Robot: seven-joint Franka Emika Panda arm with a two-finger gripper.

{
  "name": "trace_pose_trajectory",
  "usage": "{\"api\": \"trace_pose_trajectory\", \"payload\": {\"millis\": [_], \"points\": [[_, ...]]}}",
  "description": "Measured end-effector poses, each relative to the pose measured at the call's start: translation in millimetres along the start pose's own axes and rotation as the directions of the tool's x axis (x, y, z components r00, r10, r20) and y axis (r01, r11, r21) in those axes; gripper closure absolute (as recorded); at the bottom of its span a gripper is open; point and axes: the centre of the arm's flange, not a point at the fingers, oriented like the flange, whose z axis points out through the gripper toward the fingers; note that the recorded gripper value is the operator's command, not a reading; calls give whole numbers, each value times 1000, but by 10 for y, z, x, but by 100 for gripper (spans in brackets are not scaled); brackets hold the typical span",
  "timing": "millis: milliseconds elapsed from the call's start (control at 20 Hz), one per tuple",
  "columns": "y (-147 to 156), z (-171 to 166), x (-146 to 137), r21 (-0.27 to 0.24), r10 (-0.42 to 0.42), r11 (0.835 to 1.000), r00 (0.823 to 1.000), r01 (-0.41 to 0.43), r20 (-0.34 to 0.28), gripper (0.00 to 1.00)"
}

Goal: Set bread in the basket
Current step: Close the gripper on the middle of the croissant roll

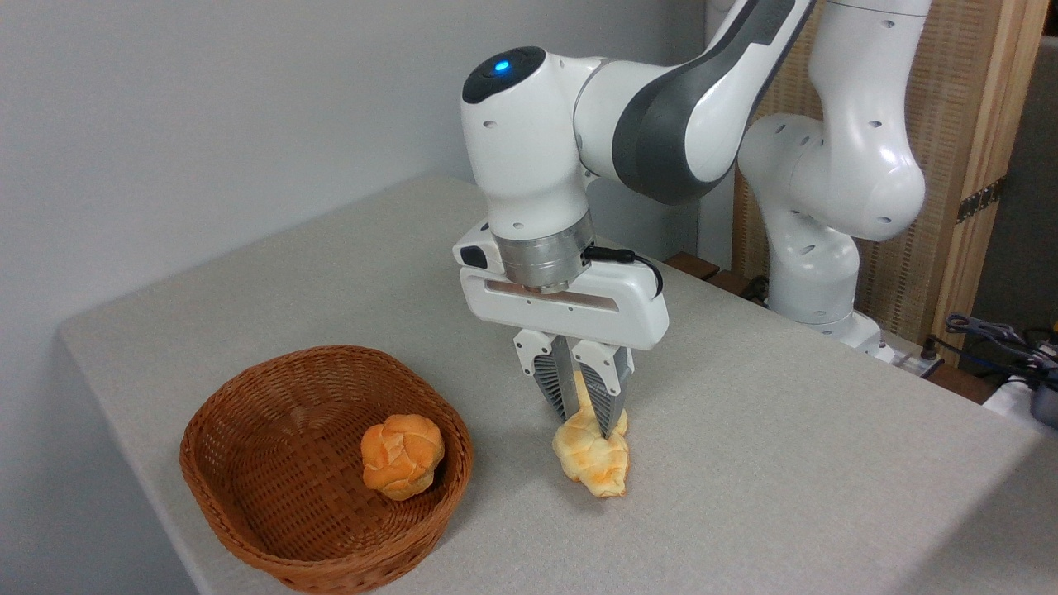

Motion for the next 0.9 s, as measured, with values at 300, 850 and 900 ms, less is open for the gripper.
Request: {"api": "trace_pose_trajectory", "payload": {"millis": [300, 850, 900], "points": [[3, 0, 2, 0, 1, 1000, 1000, -1, 0, 79], [1, -26, 4, 3, 7, 1000, 1000, -7, -6, 79], [1, -34, 4, 4, 8, 1000, 1000, -8, -7, 79]]}}
